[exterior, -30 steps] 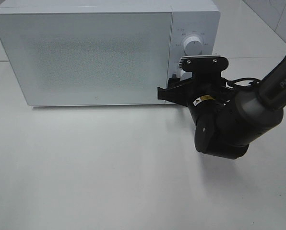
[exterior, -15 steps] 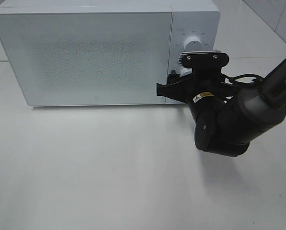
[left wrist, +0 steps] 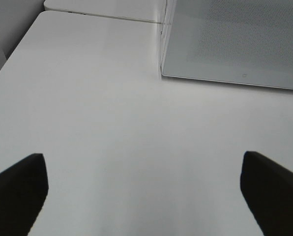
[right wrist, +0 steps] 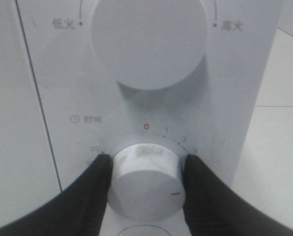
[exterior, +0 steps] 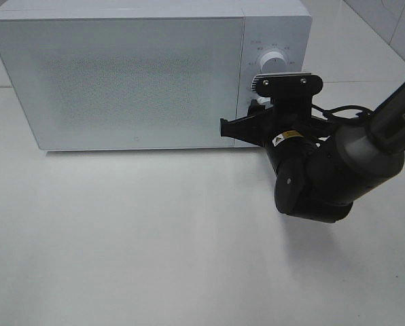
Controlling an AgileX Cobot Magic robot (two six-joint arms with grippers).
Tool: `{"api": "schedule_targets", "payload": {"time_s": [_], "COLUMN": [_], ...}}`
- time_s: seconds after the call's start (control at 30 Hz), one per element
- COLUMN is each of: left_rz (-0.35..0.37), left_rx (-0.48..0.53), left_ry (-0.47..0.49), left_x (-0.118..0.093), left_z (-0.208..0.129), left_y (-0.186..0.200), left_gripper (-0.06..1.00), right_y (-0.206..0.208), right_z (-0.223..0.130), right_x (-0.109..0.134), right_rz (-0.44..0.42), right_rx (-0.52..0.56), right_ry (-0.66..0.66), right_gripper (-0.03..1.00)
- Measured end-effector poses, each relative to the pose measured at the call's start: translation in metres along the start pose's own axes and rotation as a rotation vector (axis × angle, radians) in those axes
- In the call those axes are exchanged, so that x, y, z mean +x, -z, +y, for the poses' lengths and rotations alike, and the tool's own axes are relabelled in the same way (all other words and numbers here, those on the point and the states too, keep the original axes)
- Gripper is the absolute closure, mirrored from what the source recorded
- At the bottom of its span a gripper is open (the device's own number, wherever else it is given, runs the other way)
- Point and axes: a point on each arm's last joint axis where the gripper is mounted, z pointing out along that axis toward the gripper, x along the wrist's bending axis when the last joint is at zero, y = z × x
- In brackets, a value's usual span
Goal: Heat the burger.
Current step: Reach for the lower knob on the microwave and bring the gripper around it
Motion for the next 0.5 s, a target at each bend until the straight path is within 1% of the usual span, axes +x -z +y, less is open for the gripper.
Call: {"api": "schedule_targets", "payload": {"time_s": [0.5], "left_rz": [0.0], "left_rx": [0.0], "left_ry": [0.0], "left_x": [0.0], "left_z": [0.0], "left_y": [0.0], "left_gripper": [-0.04], "right_y": [0.0], "right_z": [0.0004], "right_x": [-0.0001], "right_rz": [-0.001], "right_rx": [-0.005], "right_ry": [-0.003], "right_gripper": [0.56]}}
